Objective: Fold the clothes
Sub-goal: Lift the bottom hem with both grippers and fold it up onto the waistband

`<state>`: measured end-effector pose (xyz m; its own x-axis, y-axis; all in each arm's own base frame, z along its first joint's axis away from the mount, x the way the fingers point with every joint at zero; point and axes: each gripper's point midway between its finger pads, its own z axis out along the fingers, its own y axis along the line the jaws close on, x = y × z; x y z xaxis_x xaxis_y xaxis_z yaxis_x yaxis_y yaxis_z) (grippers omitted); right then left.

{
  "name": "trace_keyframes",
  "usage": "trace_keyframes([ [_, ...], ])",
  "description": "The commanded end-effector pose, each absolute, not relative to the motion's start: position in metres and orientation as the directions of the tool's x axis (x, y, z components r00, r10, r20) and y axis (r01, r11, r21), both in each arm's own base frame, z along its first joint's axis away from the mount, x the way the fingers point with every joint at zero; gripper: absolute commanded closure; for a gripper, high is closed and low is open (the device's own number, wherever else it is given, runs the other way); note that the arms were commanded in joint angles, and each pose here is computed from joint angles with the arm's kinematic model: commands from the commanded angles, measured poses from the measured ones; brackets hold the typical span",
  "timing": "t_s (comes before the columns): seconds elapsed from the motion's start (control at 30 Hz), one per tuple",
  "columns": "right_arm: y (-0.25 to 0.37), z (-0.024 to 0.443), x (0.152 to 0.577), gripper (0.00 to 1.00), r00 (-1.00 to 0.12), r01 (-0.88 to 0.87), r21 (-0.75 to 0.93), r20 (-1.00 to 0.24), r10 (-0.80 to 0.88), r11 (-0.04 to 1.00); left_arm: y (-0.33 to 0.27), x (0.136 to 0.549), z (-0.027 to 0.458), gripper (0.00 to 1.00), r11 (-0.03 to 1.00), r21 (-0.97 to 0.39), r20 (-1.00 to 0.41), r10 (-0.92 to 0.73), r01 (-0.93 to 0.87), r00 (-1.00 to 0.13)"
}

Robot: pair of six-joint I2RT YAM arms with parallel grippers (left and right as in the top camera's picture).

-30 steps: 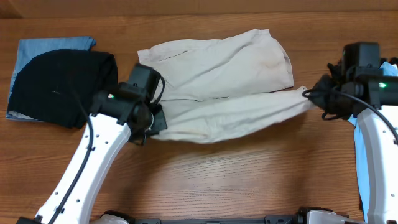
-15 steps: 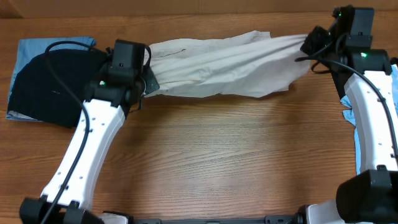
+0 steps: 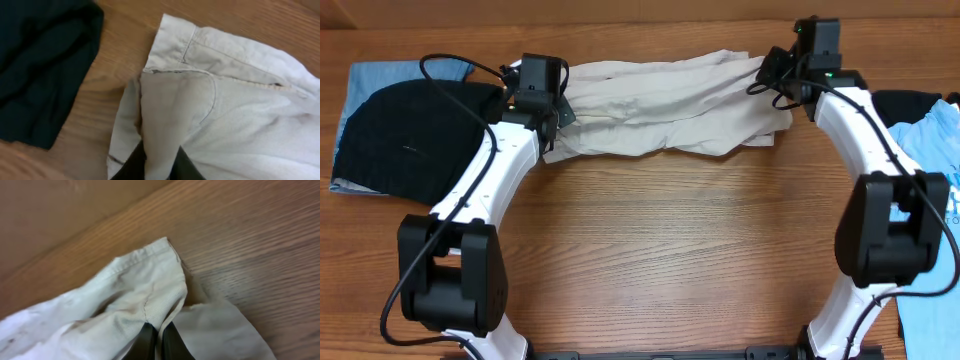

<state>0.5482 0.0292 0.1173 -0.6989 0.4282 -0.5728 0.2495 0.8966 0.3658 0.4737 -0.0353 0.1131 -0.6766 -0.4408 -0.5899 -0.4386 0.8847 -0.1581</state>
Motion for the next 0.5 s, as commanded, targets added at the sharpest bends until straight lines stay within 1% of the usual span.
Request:
trace_keyframes([
  [0.0, 0.034, 0.103, 0.561, 0.93, -0.699, 0.243, 0.362, -0.578, 0.422, 0.900, -0.025, 0.487, 0.107, 0.54, 0.870, -0.140, -0.619, -0.449, -0.472, -0.644],
  [0.03, 0.034, 0.104, 0.565, 0.77, -0.688, 0.237, 0.367, -0.591, 0.422, 0.899, -0.026, 0.492, 0.107, 0.50, 0.880, -0.138, -0.631, -0.432, -0.455, -0.644],
  [0.07, 0.035, 0.109, 0.569, 0.68, -0.670, 0.228, 0.376, -0.608, 0.425, 0.898, -0.027, 0.496, 0.110, 0.42, 0.890, -0.135, -0.648, -0.412, -0.436, -0.640],
  [0.1, 0.037, 0.120, 0.579, 0.59, -0.639, 0.199, 0.397, -0.641, 0.426, 0.896, -0.028, 0.503, 0.117, 0.24, 0.902, -0.134, -0.672, -0.387, -0.410, -0.632],
  [0.17, 0.045, 0.132, 0.588, 0.39, -0.613, 0.140, 0.436, -0.667, 0.424, 0.889, -0.031, 0.513, 0.133, 0.12, 0.922, -0.125, -0.703, -0.344, -0.367, -0.623],
  [0.2, 0.049, 0.139, 0.592, 0.25, -0.602, 0.103, 0.460, -0.677, 0.423, 0.882, -0.033, 0.519, 0.145, 0.00, 0.933, -0.123, -0.718, -0.319, -0.339, -0.618],
  [0.23, 0.052, 0.145, 0.594, 0.19, -0.596, 0.067, 0.477, -0.685, 0.419, 0.876, -0.037, 0.523, 0.156, 0.00, 0.944, -0.121, -0.726, -0.296, -0.308, -0.621],
  [0.27, 0.056, 0.153, 0.596, 0.17, -0.591, 0.007, 0.484, -0.704, 0.394, 0.875, -0.041, 0.527, 0.170, 0.00, 0.950, -0.125, -0.728, -0.284, -0.286, -0.624],
  [0.33, 0.060, 0.165, 0.593, 0.17, -0.605, -0.069, 0.475, -0.719, 0.343, 0.877, -0.049, 0.529, 0.194, 0.00, 0.955, -0.153, -0.721, -0.283, -0.253, -0.633],
  [0.37, 0.063, 0.171, 0.586, 0.19, -0.628, -0.106, 0.470, -0.715, 0.308, 0.876, -0.056, 0.528, 0.205, 0.05, 0.958, -0.180, -0.706, -0.284, -0.223, -0.649],
  [0.4, 0.068, 0.174, 0.580, 0.26, -0.645, -0.127, 0.475, -0.706, 0.292, 0.871, -0.063, 0.526, 0.207, 0.24, 0.959, -0.204, -0.689, -0.283, -0.197, -0.667],
  [0.43, 0.075, 0.173, 0.572, 0.56, -0.676, -0.140, 0.500, -0.679, 0.286, 0.855, -0.075, 0.520, 0.202, 0.56, 0.958, -0.242, -0.653, -0.280, -0.156, -0.704],
  [0.47, 0.086, 0.166, 0.562, 0.82, -0.718, -0.149, 0.525, -0.640, 0.274, 0.838, -0.087, 0.511, 0.192, 0.95, 0.952, -0.284, -0.600, -0.272, -0.118, -0.753],
])
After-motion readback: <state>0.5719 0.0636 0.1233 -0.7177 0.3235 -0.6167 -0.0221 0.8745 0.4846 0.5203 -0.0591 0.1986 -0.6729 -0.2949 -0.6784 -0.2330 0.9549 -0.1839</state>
